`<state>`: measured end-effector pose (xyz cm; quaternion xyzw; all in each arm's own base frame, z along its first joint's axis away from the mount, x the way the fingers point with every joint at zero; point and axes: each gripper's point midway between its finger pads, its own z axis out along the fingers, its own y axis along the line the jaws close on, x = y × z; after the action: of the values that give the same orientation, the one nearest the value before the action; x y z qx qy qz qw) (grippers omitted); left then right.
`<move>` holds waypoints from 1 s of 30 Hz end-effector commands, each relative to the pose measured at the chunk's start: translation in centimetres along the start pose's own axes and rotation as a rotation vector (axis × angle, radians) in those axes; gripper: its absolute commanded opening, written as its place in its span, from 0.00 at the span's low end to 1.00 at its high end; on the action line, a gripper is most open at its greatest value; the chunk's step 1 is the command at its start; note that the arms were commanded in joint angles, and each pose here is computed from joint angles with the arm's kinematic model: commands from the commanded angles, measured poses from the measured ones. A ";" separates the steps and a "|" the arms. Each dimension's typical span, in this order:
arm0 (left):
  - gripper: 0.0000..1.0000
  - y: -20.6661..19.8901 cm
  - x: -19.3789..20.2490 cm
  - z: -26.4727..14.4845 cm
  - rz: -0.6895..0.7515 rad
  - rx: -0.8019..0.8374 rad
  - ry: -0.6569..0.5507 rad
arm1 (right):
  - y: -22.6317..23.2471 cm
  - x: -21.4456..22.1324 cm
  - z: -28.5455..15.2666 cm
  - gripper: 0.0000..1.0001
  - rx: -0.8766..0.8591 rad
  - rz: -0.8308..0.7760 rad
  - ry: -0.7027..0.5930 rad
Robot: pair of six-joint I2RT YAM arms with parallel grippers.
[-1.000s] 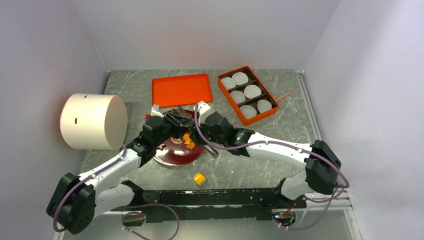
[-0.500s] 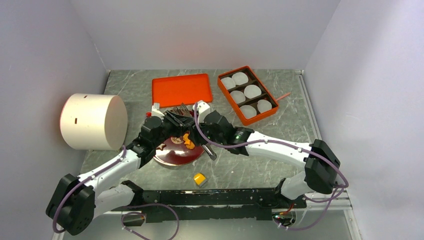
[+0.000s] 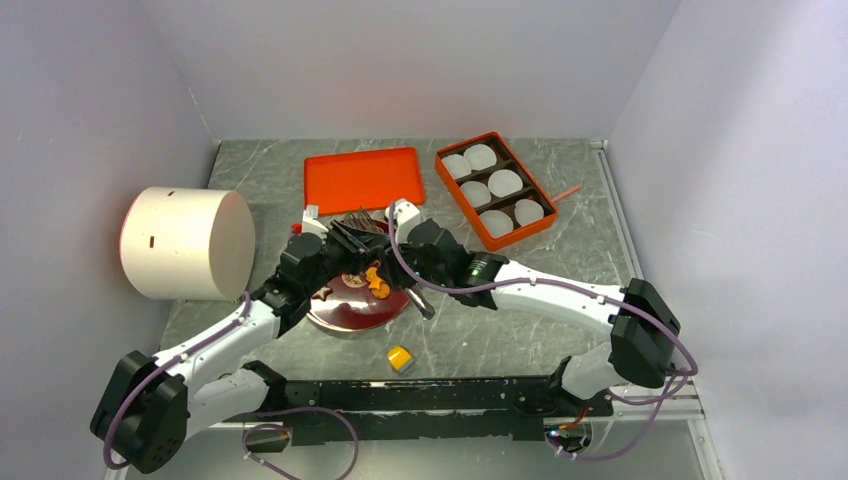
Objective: Pack the cookies
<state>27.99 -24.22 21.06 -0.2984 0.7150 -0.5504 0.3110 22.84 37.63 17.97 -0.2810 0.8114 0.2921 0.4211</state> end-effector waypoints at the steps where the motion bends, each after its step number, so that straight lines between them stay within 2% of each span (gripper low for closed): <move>1: 0.40 -2.0 0.4 -0.7 0.018 0.074 0.016 | 1.7 -3.2 -0.6 0.41 -0.060 -0.008 -0.072; 7: 0.72 -1.4 -0.5 -1.1 0.096 0.019 -0.025 | 1.1 -2.8 -0.8 0.40 -0.041 -0.032 -0.050; 11: 0.85 -0.5 -1.9 -2.1 0.192 -0.056 -0.097 | 0.4 -2.2 -1.2 0.41 -0.019 -0.062 -0.016; 14: 0.88 0.3 -3.4 -3.3 0.250 -0.118 -0.166 | -0.1 -2.0 -1.6 0.41 -0.004 -0.090 0.007; 18: 0.89 0.7 -4.1 -4.3 0.299 -0.153 -0.198 | -0.1 -1.8 -2.0 0.41 -0.005 -0.118 0.031; 22: 0.90 0.3 -3.8 -3.8 0.307 -0.145 -0.173 | 0.0 -1.9 -2.0 0.41 -0.013 -0.125 0.035; 30: 0.87 2.3 -2.9 -2.3 0.262 -0.195 -0.115 | 1.0 -2.4 -1.7 0.43 -0.056 -0.113 0.023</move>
<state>27.43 -19.71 18.84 -0.2630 0.7826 -0.4060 0.3917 21.96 36.27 17.58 -0.3452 0.8152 0.2551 0.3889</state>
